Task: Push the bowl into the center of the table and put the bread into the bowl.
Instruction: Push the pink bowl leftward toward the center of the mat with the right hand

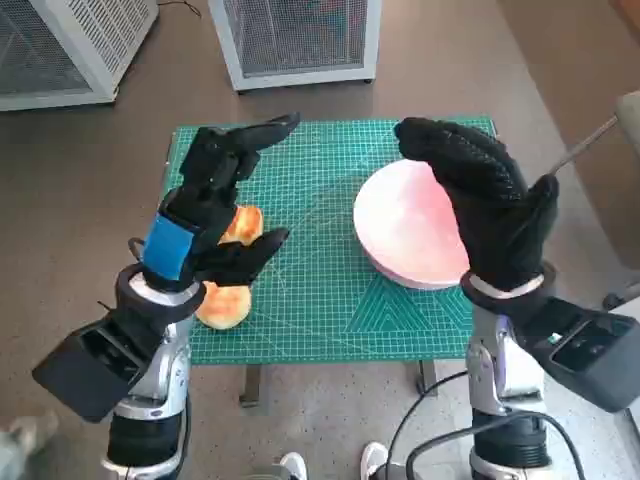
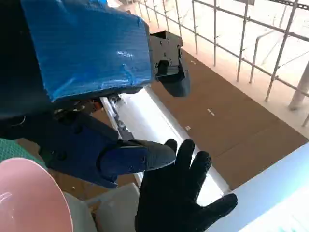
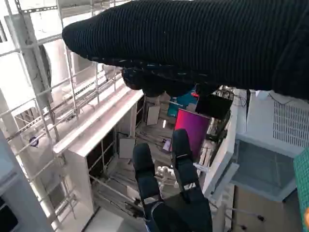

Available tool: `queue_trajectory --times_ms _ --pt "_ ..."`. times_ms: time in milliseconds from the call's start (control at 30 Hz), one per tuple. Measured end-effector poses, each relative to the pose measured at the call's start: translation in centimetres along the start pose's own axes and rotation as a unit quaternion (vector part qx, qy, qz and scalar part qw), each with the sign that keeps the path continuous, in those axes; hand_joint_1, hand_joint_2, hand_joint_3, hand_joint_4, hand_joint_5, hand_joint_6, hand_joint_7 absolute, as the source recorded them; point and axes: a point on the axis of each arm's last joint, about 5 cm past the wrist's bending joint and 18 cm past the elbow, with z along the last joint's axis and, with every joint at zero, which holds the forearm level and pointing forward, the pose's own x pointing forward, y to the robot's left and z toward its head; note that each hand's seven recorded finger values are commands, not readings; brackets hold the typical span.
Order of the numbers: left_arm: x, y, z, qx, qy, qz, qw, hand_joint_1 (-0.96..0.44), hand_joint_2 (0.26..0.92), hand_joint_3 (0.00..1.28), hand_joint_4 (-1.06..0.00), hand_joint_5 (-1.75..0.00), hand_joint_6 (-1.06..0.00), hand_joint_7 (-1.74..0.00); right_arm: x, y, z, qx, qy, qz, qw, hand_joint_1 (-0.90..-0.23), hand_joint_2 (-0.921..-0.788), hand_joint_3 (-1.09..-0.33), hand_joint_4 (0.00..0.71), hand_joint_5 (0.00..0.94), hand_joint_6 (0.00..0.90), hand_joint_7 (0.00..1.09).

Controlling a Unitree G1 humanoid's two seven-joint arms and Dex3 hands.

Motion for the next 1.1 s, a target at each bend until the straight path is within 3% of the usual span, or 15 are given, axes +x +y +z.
queue_trajectory --times_ms 833,1100 --pt "0.0 0.0 -0.1 -0.002 0.005 -0.001 1.0 -0.45 0.917 0.44 0.0 -0.69 0.0 -0.92 -0.12 -0.4 -0.1 -0.003 0.008 0.004 1.0 -0.35 -0.907 -0.511 0.453 0.106 0.065 0.82" --pt "0.0 0.0 0.0 -0.002 0.005 -0.001 1.0 -0.45 0.917 0.44 0.0 -0.69 0.0 -0.92 -0.57 -2.0 -0.5 -0.015 0.022 -0.012 0.9996 -0.356 -0.92 -0.463 0.481 0.074 0.128 0.72"
